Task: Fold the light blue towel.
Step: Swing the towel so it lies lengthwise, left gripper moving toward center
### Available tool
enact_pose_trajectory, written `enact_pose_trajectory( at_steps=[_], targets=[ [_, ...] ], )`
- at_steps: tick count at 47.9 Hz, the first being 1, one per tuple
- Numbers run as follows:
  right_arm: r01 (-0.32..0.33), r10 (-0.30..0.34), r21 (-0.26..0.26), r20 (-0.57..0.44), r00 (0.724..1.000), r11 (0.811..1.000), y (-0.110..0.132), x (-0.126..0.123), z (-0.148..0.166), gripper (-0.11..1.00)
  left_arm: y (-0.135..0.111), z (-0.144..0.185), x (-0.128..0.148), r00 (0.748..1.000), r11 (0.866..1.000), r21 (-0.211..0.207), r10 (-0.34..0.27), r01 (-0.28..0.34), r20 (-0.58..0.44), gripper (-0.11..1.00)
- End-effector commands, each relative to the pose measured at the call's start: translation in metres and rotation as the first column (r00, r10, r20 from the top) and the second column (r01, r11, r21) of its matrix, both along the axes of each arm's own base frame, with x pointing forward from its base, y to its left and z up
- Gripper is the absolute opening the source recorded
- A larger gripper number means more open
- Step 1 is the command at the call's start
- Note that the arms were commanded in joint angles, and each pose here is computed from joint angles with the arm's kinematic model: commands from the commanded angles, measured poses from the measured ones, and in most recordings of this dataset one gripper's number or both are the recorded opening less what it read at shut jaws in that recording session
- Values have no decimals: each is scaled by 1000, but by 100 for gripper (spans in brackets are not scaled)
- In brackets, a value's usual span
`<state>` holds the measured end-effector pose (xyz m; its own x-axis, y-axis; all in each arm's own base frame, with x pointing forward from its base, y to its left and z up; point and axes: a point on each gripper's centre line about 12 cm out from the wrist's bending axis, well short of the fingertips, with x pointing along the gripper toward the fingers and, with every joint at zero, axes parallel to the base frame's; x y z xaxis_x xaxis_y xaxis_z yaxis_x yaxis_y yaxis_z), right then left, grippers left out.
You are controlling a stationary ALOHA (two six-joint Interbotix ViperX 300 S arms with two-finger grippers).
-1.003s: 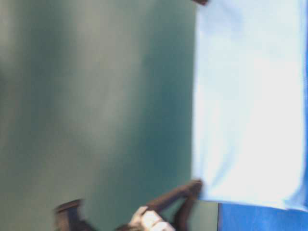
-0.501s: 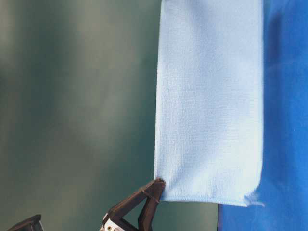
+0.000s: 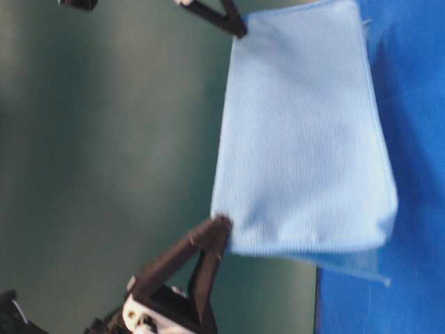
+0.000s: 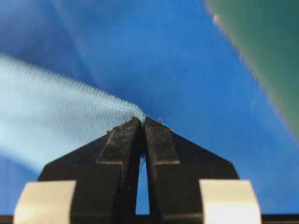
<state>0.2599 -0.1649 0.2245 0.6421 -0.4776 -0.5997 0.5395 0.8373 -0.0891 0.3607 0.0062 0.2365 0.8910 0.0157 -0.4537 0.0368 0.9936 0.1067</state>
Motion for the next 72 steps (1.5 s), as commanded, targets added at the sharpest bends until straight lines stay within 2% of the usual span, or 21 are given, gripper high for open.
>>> enact_pose_trajectory(
  at_steps=[1, 7, 16, 26, 36, 46, 57, 63, 72],
  targets=[
    [7, -6, -46, 22, 1000, 999, -17, 13, 15, 2, -20, 15, 16, 997, 999, -1, -51, 52, 63, 3],
    [-6, 7, -78, 15, 1000, 997, -33, 36, 22, 2, -38, 18, 40, 991, 996, -1, -93, 94, 93, 3],
    [-8, 10, -93, 20, 1000, 996, -50, 62, 28, 2, -55, 16, 72, 987, 992, 1, -127, 128, 103, 3],
    [-13, 16, -102, 24, 1000, 995, -53, 68, 30, 2, -62, 17, 93, 983, 990, 17, -144, 143, 116, 3],
    [8, -8, -96, 7, 1000, 995, -53, 54, 28, 2, -64, 24, 110, 975, 989, 29, -147, 144, 166, 3],
    [70, -70, -90, -6, 998, 994, -52, 14, 23, 2, -70, 24, 149, 957, 987, 61, -160, 150, 241, 3],
    [103, -106, -101, -29, 994, 990, -38, -24, 21, 2, -79, 18, 195, 946, 986, 63, -165, 154, 280, 3],
    [104, -109, -101, -45, 993, 989, -36, -27, 20, 2, -81, 12, 205, 946, 986, 59, -164, 153, 280, 3],
    [90, -96, -82, -68, 993, 993, -46, -12, 7, 2, -74, -7, 198, 962, 991, 1, -130, 133, 238, 3]
  ],
)
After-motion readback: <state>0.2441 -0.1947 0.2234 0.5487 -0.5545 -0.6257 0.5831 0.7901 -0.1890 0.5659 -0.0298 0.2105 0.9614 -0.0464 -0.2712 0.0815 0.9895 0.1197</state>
